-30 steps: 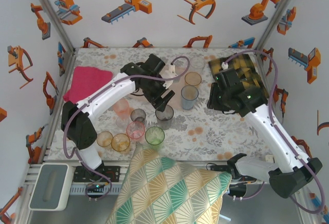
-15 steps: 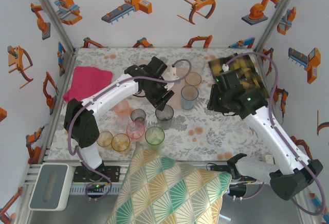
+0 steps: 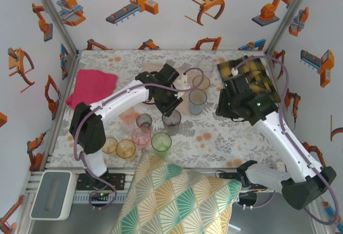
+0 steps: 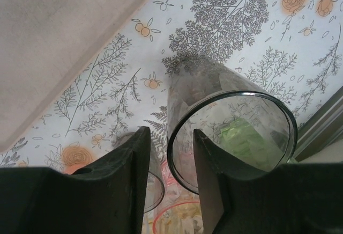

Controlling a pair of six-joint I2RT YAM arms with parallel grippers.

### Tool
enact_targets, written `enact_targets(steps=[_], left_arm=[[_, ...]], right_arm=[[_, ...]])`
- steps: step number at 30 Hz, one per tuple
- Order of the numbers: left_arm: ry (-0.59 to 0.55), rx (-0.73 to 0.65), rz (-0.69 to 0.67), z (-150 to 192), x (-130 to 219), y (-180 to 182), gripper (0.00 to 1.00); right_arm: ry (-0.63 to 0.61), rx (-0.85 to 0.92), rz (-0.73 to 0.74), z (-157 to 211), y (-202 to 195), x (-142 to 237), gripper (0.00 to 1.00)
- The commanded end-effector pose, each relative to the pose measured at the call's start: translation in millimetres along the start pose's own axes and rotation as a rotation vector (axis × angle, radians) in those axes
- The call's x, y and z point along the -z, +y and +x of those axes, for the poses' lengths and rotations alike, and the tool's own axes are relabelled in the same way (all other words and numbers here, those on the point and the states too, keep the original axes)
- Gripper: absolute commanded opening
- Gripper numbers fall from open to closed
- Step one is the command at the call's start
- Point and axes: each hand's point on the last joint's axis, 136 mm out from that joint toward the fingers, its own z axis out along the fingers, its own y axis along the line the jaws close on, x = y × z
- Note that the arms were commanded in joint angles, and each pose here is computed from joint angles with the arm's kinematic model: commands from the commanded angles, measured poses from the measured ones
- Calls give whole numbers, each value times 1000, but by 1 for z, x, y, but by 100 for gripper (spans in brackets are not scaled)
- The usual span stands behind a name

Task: Place the glasses into the tray

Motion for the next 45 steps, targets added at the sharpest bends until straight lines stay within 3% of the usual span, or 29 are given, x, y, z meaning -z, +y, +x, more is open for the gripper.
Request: enact_targets(steps=[1,21,45], left_arm=[[20,-11,-22,4,-7,1,38],[15,-9,-104,0,-2,11,9],[-26,-7,-179,-27,33,31,5]], right_arm=[[-14,-26,-3,1,-3,2,39],[-13,-33,3,6,-7,2,38],[-3,-23,3,7,-10,1,38]])
